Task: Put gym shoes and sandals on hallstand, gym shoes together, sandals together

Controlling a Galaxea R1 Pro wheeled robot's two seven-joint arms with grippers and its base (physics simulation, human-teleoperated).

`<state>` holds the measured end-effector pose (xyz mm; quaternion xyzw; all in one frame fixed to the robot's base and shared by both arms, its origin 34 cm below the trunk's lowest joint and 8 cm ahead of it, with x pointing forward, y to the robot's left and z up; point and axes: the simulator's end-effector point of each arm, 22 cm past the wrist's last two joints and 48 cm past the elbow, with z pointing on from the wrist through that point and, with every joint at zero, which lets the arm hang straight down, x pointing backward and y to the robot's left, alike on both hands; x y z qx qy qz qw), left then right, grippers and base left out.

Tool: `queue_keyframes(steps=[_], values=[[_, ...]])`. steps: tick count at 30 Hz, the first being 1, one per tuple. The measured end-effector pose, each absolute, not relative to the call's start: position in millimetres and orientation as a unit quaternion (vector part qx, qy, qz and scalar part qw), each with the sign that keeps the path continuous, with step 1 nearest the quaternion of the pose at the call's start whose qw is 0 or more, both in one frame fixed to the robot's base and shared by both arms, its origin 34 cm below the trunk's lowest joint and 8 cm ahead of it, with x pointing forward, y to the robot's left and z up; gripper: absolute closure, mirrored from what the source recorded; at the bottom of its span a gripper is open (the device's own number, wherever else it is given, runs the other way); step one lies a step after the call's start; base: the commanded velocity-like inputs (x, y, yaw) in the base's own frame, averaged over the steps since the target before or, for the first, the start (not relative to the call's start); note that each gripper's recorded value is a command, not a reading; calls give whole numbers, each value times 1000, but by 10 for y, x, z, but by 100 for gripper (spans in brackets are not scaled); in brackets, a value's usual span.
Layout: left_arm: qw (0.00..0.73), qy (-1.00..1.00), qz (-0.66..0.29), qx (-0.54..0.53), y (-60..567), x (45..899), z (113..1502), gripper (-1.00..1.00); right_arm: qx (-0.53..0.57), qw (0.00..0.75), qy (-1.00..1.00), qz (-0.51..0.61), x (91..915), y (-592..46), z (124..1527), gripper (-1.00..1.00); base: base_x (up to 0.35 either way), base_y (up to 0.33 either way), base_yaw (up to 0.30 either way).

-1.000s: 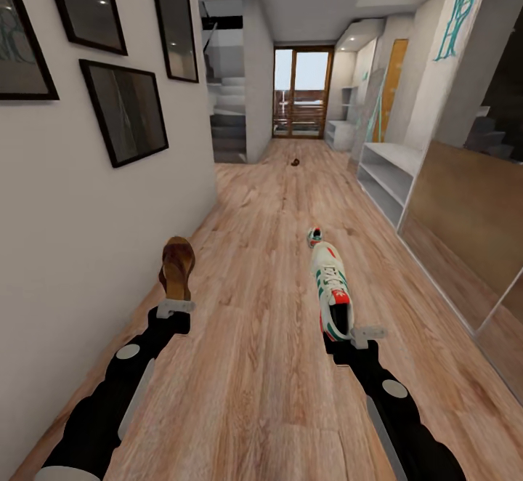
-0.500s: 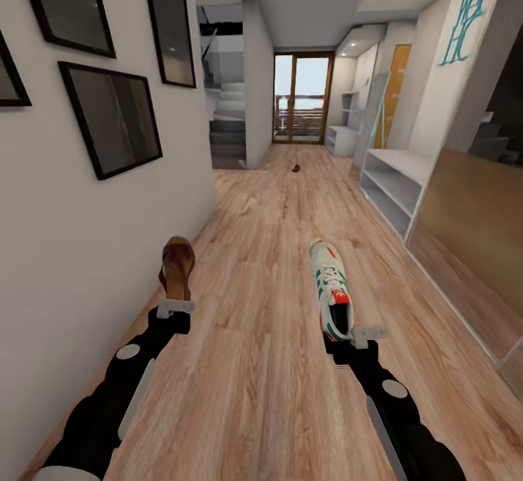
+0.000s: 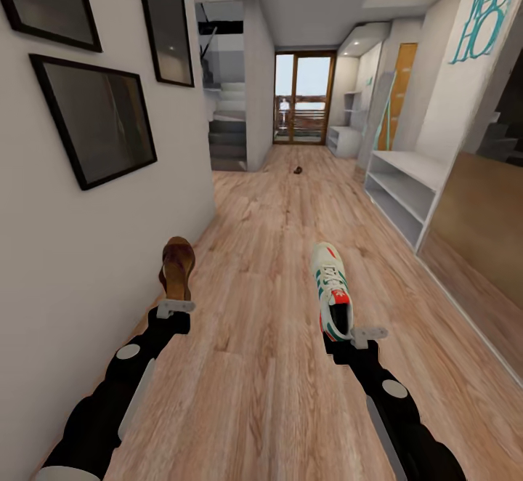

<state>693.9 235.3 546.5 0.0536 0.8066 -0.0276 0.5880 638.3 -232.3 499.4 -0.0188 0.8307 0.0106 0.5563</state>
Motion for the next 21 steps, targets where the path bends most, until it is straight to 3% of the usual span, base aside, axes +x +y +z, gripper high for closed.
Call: queue_keyframes(steps=[5, 16, 21], values=[[588, 806, -28, 54, 2353, 6939, 5468, 100, -19, 557, 830, 10, 6383, -2322, 4999, 100, 346, 82, -62], [593, 803, -28, 54, 2344, 6935, 5537, 100, -19, 561, 827, 10, 6384, -2323, 5062, 100, 345, 82, -213], [594, 802, -28, 54, 2342, 6932, 5561, 100, -20, 563, 826, 10, 6384, -2322, 5083, 100, 346, 82, -97]])
